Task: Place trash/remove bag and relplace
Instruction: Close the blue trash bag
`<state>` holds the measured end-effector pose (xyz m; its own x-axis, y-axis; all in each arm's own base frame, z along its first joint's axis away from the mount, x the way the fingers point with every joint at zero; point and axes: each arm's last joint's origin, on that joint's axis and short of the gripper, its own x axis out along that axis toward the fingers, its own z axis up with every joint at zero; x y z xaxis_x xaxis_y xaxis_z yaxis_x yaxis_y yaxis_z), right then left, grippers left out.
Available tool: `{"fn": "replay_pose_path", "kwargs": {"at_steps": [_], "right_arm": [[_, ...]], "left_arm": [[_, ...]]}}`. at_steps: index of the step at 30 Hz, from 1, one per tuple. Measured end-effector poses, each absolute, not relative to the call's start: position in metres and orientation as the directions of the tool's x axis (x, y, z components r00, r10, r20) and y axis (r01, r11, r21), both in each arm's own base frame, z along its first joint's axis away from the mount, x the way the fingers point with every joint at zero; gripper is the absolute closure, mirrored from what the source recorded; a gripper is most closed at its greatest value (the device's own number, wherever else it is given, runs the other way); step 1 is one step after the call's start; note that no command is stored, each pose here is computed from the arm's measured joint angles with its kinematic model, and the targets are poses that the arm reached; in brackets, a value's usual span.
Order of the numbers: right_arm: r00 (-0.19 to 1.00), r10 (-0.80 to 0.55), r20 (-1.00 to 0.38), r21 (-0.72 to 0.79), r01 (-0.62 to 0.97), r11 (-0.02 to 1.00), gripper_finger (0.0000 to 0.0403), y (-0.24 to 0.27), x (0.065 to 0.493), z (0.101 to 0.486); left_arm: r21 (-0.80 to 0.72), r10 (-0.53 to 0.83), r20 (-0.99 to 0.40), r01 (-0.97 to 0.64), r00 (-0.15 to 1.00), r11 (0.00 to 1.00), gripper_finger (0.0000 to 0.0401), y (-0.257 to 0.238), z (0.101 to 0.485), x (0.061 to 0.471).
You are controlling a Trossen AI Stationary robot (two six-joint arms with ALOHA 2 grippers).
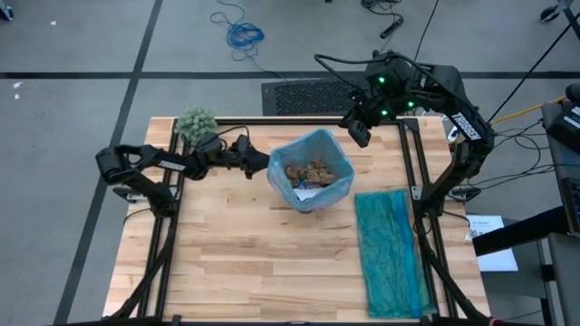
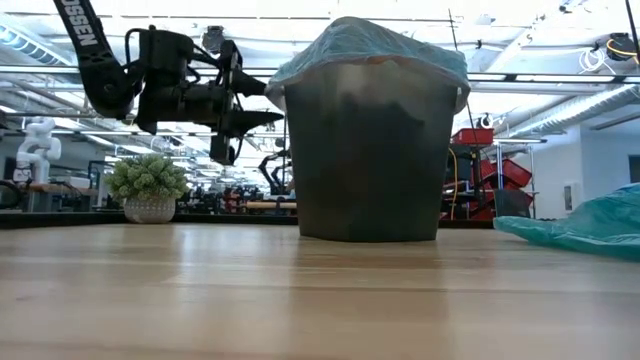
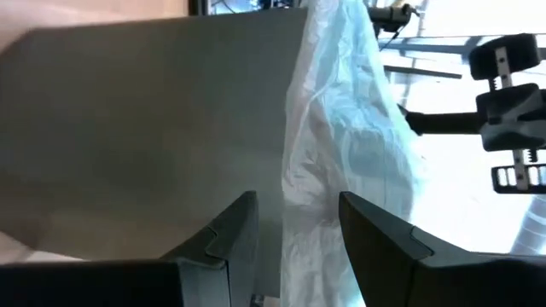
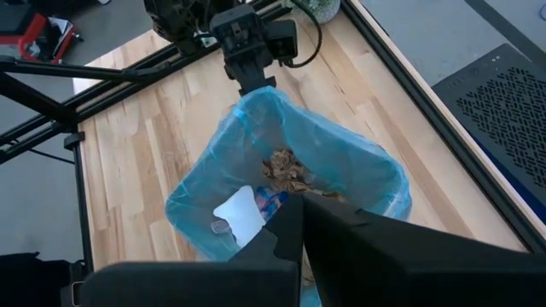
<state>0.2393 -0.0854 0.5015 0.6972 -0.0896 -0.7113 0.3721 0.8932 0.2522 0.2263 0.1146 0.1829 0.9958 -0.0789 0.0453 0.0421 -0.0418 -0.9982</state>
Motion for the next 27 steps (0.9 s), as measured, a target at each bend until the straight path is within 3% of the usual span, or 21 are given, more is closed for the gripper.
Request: {"fn": "replay_pose_path", "kwargs": {"at_steps": [5, 11, 23, 27], "right_arm": [[0.697, -0.090, -0.712, 0.252, 0.372, 0.893, 0.0403, -0.085, 0.239, 0.501], [0.697, -0.090, -0.712, 0.254, 0.374, 0.892, 0.0403, -0.085, 0.239, 0.501], [0.703, -0.092, -0.705, 0.266, 0.382, 0.885, 0.0403, -0.086, 0.240, 0.502], [0.713, -0.095, -0.694, 0.266, 0.378, 0.887, 0.0403, -0.086, 0.241, 0.503]], "left_arm": [[-0.999, -0.035, 0.033, 0.032, 0.999, -0.043, 0.0265, 0.116, 0.182, 0.226], [-0.994, -0.015, 0.108, 0.108, 0.994, -0.005, 0.0388, 0.116, 0.190, 0.226], [-0.944, -0.006, 0.308, 0.307, 0.951, 0.124, 0.0400, 0.123, 0.258, 0.229], [-0.943, -0.054, 0.254, 0.260, 0.966, 0.209, 0.0400, 0.126, 0.290, 0.232]]}}
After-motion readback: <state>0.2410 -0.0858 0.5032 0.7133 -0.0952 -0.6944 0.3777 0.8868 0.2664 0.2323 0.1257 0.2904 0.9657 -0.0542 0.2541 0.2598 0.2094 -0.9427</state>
